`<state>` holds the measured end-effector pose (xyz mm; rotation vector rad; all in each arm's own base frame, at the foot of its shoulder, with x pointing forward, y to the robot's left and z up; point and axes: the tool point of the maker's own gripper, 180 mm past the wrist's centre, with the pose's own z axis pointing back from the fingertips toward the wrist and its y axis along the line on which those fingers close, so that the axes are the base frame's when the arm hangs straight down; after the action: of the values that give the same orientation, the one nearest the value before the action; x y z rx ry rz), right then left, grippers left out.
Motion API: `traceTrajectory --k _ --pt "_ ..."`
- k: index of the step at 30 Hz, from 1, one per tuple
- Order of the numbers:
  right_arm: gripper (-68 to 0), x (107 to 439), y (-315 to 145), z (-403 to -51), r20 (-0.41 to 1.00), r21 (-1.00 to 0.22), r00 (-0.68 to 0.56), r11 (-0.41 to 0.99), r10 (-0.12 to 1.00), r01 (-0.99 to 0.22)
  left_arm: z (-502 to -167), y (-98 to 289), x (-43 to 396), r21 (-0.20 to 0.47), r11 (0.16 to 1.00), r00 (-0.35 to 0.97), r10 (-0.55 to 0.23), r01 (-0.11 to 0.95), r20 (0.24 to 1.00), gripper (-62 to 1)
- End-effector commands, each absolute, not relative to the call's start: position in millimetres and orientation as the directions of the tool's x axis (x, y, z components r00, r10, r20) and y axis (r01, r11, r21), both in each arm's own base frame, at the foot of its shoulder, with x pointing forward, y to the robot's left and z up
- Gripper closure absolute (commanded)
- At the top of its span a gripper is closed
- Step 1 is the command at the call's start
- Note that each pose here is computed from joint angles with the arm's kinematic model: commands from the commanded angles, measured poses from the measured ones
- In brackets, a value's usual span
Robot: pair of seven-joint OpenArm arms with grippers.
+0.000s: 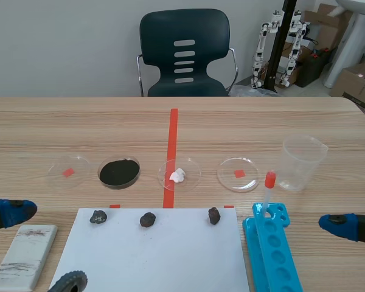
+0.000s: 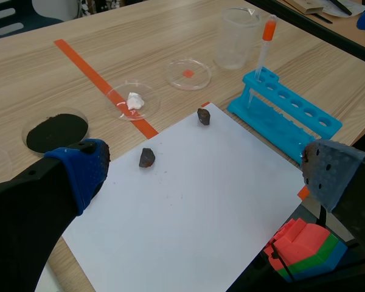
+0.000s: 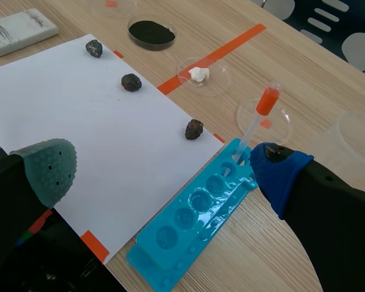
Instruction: Pick up the left mineral with the left hand
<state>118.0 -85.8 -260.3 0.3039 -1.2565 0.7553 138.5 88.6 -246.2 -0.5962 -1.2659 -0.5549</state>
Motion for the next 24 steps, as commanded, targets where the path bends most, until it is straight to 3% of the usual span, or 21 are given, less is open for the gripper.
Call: traceTrajectory --k 1,9,15,20,24 --pt "-59.1 122.5 -86.7 -253.6 0.937 -0.204 0.085 0.728 0.338 -0.654 -235.3 85.6 140.7 -0.109 0.725 0.184 -0.025 0.680 0.983 -62.3" --pt "-59.1 122.5 -86.7 -253.6 0.937 -0.204 0.085 0.728 0.338 -0.654 -238.3 85.0 142.9 -0.105 0.727 0.192 -0.038 0.678 0.981 -62.3" --pt "-59.1 122.5 -86.7 -253.7 0.937 -0.204 0.085 0.728 0.339 -0.654 -278.5 91.5 160.8 -0.098 0.761 0.357 -0.183 0.641 0.916 -62.3" --pt "-59.1 122.5 -86.7 -253.6 0.937 -0.204 0.085 0.728 0.338 -0.654 -296.6 97.8 188.4 -0.121 0.815 0.467 -0.196 0.567 0.862 -62.3" --pt "-59.1 122.5 -86.7 -253.6 0.937 -0.204 0.085 0.728 0.338 -0.654 -307.6 107.6 214.6 -0.090 0.877 0.533 -0.204 0.473 0.821 -62.3"
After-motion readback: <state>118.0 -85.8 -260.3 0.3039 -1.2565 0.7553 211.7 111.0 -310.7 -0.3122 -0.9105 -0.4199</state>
